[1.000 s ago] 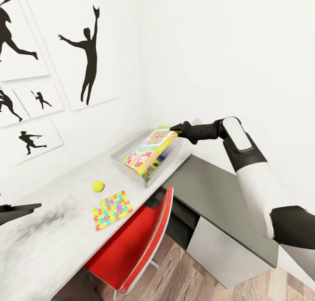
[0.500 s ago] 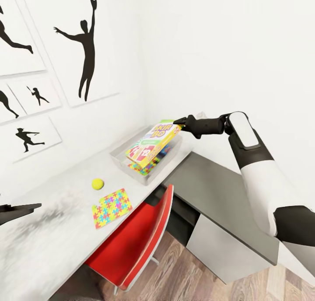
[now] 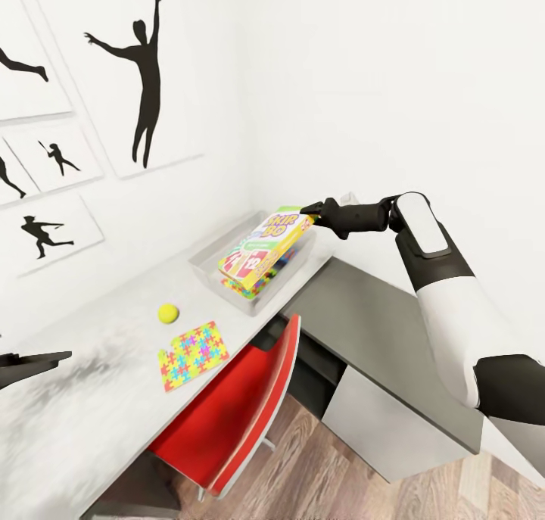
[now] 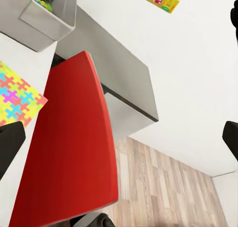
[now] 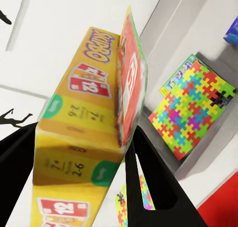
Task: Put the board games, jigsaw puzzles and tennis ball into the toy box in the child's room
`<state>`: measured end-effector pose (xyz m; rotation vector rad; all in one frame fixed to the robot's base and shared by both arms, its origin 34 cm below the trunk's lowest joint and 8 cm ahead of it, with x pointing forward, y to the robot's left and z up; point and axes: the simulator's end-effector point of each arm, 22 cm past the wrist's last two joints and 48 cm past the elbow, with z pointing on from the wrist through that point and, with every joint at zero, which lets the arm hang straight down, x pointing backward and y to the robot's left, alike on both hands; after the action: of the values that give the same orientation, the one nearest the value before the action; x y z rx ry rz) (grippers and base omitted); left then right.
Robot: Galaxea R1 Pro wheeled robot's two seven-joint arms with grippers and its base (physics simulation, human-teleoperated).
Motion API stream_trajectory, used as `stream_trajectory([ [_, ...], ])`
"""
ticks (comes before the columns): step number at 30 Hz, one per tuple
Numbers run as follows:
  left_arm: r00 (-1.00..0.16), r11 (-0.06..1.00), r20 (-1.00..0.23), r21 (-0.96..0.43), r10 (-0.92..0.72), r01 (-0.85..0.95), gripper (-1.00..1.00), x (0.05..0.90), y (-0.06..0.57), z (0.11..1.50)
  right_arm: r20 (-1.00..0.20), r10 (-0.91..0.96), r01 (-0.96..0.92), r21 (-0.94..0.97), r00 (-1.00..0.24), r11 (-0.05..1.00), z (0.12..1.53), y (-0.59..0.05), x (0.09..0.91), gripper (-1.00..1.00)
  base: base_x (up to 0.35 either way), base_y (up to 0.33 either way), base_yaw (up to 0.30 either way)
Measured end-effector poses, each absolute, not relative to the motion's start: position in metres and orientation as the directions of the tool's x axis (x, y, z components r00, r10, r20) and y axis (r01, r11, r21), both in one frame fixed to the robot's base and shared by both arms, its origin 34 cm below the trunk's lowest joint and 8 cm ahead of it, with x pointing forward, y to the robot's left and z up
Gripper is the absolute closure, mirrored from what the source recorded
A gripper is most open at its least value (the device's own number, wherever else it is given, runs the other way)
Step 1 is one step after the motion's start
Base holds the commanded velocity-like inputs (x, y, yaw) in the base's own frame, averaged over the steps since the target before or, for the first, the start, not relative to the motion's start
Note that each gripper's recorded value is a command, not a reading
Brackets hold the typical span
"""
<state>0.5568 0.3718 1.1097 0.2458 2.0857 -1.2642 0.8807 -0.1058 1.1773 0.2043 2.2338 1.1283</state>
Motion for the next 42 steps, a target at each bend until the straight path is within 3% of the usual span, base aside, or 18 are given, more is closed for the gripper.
stream_trajectory([
  [10,-0.758,0.511,-0.625,-0.72,-0.185,0.469,-1.0,0.559,0.374,1.106,-0.442,0.395,-0.119,0.774,-0.805,0.622,1.163,-0.105,0.883,1.0,0.0,0.0,0.0],
  [20,-0.708,0.601,-0.686,-0.64,-0.166,0.479,-1.0,0.573,0.419,1.148,-0.425,0.391,-0.108,0.777,-0.816,0.62,1.15,-0.1,0.885,1.0,0.0,0.0,0.0],
  [27,-0.678,0.54,-0.708,-0.657,-0.199,0.527,-1.0,0.574,0.415,1.172,-0.424,0.393,-0.104,0.777,-0.816,0.621,1.144,-0.102,0.888,1.0,0.0,0.0,0.0],
  [42,-0.692,0.52,-0.691,-0.679,-0.211,0.518,-1.0,0.578,0.41,1.163,-0.407,0.395,-0.089,0.78,-0.824,0.619,1.128,-0.103,0.892,1.0,0.0,0.0,0.0],
])
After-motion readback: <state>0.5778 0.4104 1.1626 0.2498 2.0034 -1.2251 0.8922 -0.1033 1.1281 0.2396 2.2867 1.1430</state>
